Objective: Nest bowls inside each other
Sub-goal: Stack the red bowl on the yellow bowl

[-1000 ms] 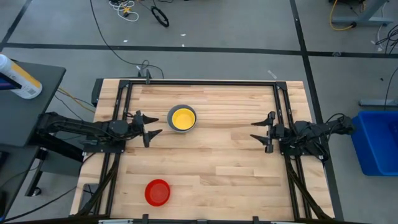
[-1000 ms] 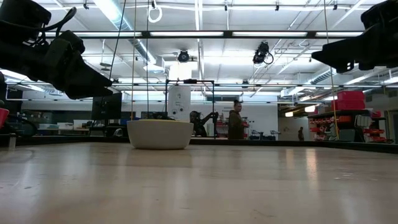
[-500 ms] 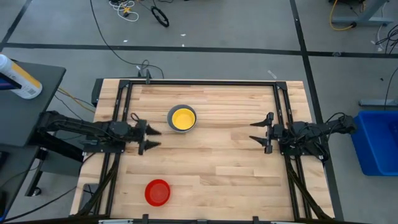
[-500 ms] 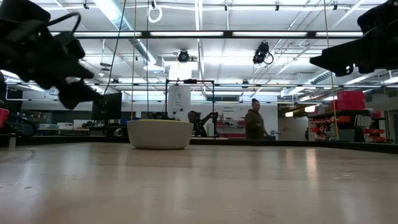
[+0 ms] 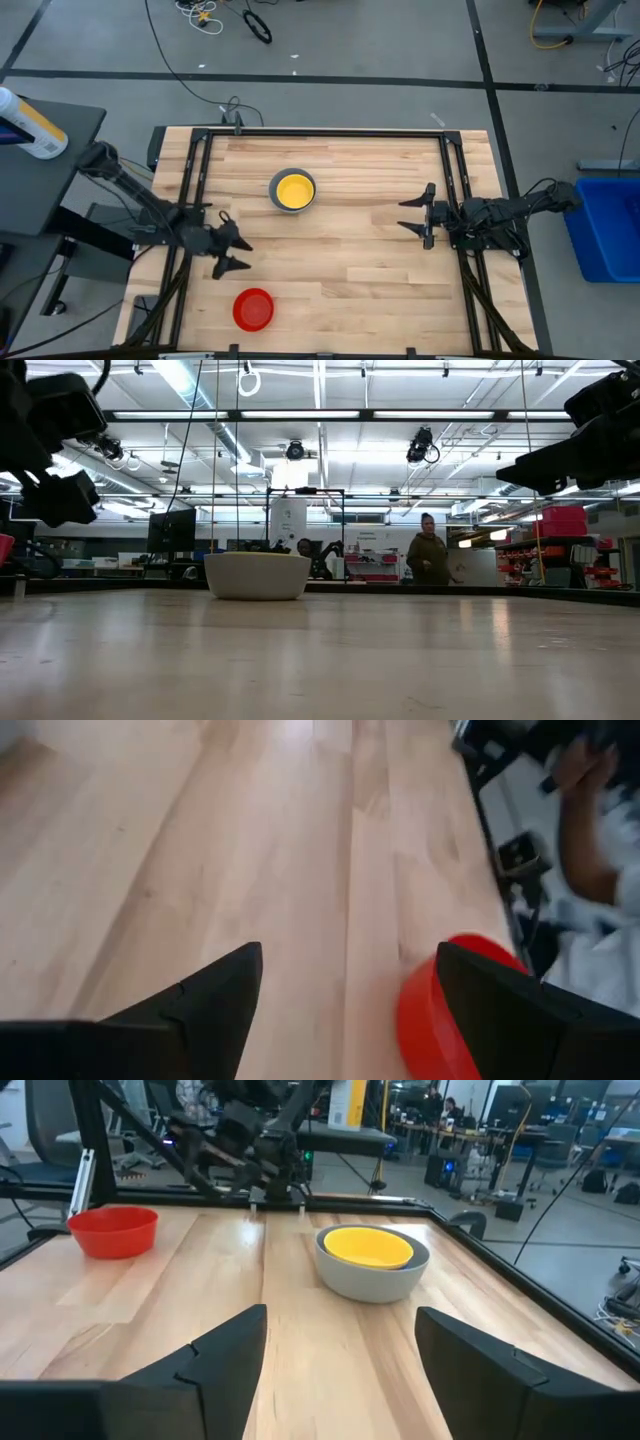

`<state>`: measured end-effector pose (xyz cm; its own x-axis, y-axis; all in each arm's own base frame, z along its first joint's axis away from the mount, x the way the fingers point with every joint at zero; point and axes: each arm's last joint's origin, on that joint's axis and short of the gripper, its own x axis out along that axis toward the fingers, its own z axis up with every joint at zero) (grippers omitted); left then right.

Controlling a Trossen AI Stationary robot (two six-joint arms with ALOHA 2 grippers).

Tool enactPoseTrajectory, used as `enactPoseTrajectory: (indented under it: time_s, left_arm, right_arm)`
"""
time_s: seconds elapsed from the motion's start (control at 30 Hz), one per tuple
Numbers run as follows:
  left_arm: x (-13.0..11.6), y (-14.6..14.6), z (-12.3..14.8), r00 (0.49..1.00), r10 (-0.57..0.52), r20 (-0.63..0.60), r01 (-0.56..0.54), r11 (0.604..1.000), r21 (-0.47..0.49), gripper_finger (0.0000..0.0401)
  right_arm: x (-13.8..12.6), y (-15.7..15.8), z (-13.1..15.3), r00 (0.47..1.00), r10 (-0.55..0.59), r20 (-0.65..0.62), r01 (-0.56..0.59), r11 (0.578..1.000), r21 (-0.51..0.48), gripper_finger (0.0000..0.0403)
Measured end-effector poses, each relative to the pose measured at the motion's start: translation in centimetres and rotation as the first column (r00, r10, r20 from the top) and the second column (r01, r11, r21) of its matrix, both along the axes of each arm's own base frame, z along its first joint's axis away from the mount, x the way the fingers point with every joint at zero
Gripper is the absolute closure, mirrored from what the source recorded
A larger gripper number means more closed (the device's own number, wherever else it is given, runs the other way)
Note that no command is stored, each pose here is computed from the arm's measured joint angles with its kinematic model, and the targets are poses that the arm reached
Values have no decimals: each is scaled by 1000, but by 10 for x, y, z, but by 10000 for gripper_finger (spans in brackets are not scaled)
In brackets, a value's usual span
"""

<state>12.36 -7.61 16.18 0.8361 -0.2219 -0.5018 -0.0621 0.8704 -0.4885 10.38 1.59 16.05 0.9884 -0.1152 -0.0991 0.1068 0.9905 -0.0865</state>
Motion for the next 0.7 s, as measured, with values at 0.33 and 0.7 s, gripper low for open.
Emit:
enactPoseTrajectory:
  time_s: [0.33,0.7]
  left_arm:
    - [37,-61,4,959,-41,-281,71,993,98,95]
    - [67,-93,-4,908,-68,-412,137,981,140,95]
  right_arm:
    - [0,0,0,1000,0,0,0,1000,0,163]
    - [0,0,0,1000,0,1,0,1000,8,181]
